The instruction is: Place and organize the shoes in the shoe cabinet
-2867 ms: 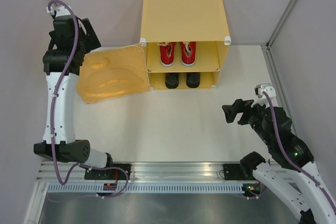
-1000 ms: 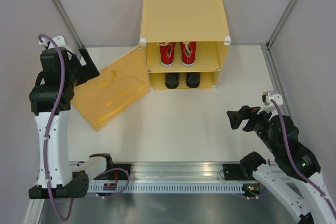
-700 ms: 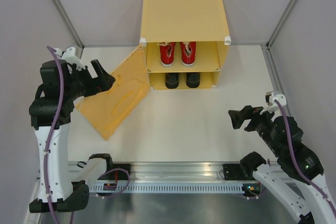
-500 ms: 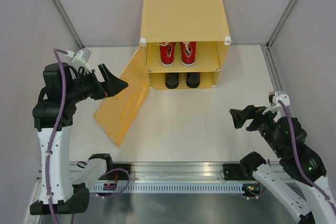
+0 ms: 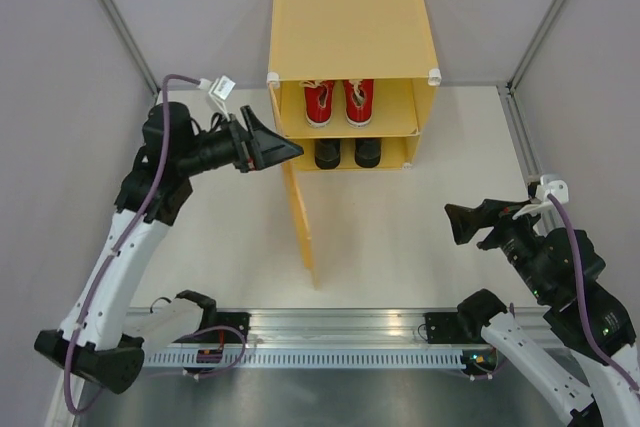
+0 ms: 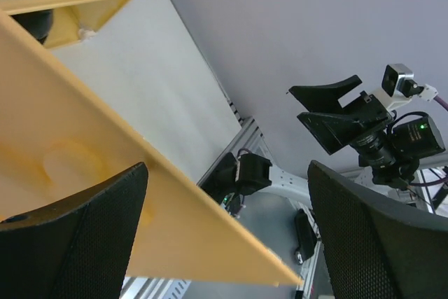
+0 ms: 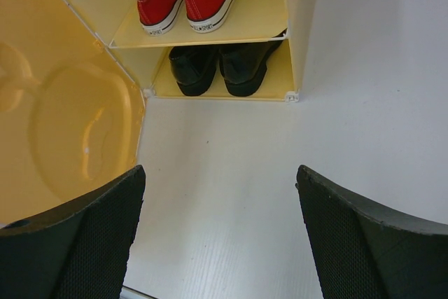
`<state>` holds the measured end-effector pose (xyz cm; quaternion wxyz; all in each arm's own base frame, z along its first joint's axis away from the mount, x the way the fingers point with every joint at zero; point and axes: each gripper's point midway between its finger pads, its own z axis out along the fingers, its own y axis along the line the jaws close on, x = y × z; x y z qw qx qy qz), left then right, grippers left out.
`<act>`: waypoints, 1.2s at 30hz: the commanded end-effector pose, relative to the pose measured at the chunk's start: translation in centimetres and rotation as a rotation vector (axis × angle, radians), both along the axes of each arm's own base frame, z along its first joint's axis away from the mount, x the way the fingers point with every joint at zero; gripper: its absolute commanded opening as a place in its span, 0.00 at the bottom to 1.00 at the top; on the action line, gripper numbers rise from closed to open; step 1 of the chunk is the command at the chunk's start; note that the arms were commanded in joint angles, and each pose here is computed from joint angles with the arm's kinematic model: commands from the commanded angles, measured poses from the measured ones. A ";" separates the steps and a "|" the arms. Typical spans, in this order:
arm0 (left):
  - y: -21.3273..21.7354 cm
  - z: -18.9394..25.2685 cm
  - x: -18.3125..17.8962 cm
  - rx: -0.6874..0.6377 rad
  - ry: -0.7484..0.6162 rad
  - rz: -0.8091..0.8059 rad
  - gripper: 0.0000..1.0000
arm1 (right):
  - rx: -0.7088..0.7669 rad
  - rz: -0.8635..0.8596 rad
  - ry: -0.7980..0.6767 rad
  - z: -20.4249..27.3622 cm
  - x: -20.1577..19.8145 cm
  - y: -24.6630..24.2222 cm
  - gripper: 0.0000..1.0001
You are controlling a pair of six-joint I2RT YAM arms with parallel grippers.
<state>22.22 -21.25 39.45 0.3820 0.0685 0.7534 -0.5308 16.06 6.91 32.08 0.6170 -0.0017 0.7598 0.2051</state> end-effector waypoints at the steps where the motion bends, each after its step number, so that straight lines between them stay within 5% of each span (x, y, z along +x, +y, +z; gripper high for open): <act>1: -3.4 2.6 1.7 -0.078 -0.057 -0.024 0.97 | 0.002 -0.005 -0.030 1.0 -0.2 -0.3 0.92; 10: -7.9 1.3 9.2 -0.042 -0.116 0.069 0.95 | 0.019 0.039 -0.074 1.7 -1.3 -0.1 0.92; 23: -6.9 0.8 18.4 0.069 -0.278 0.439 0.94 | 0.033 -0.056 -0.134 3.1 -1.6 -2.3 0.93; 36: -5.8 0.0 18.6 0.123 -0.300 0.498 0.94 | 0.031 -0.126 -0.131 3.2 -1.2 -3.4 0.93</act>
